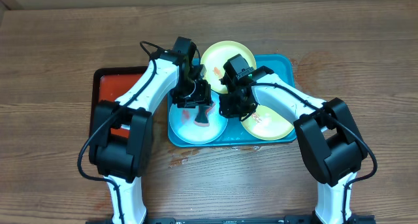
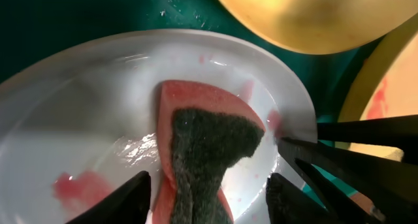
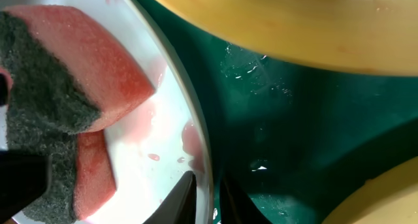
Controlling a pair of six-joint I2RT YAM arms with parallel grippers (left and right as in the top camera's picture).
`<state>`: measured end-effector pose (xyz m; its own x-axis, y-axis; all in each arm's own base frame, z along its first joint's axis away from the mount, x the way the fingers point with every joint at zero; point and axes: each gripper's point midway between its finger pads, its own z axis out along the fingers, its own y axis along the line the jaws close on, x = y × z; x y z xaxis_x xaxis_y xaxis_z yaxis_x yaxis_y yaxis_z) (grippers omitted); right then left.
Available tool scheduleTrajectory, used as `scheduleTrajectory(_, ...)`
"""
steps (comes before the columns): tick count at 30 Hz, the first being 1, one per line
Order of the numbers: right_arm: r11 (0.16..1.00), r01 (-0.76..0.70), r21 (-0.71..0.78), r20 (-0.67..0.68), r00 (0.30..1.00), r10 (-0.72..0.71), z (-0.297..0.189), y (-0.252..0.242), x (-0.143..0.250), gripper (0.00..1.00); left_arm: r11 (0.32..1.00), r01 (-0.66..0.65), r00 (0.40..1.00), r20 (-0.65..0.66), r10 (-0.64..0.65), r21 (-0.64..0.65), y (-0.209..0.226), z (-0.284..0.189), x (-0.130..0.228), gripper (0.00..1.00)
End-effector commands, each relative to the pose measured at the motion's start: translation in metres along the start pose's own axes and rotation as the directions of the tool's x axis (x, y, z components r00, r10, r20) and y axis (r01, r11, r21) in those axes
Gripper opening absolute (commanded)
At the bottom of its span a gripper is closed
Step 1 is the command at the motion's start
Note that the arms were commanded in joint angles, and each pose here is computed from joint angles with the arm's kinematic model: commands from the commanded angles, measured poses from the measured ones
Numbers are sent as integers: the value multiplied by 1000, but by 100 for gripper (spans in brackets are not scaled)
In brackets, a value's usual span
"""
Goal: Clean dirty plates on tray and stack at the side
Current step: 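Grasp the sponge with the left gripper and scrub the white plate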
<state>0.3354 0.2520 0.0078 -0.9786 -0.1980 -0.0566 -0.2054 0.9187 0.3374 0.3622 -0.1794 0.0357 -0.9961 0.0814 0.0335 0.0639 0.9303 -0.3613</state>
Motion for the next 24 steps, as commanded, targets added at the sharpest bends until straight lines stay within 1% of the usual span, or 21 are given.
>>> scheduleTrajectory(1,1000,-5,11,-13,1000,5,8,-4,2,15,1000,-23,999,-40,23,14,1,13,6,47)
scheduleTrajectory(2,1000,-5,11,-13,1000,5,8,-4,2,15,1000,-21,999,-45,22,13,1,15,6,41)
scheduleTrajectory(3,1000,-5,11,-13,1000,5,8,-4,2,15,1000,-20,999,-50,21,11,2,17,7,40)
scheduleTrajectory(11,1000,-4,10,-10,1000,4,8,-4,2,15,1000,-28,997,-67,28,4,0,23,10,41)
scheduleTrajectory(15,1000,-3,10,-9,1000,3,8,-4,1,15,1000,-31,997,-71,31,1,-1,24,12,36)
scheduleTrajectory(16,1000,-4,10,-9,1000,4,8,-4,1,15,1000,-30,997,-72,30,-6,0,24,12,34)
scheduleTrajectory(18,1000,-3,10,-9,1000,3,8,-4,1,15,999,-28,997,-76,25,-41,7,23,13,27)
scheduleTrajectory(20,1000,-3,10,-9,1000,3,8,-4,1,15,994,-11,997,-75,3,-107,18,22,14,21)
scheduleTrajectory(21,1000,-3,10,-9,1000,3,8,-4,1,15,991,-1,997,-72,-8,-136,23,22,14,14)
scheduleTrajectory(22,1000,-3,10,-9,1000,3,8,-4,1,15,985,8,998,-68,-20,-172,29,21,14,5)
scheduleTrajectory(24,1000,-3,10,-9,1000,3,8,-4,1,15,975,13,998,-58,-27,-222,38,19,14,4)
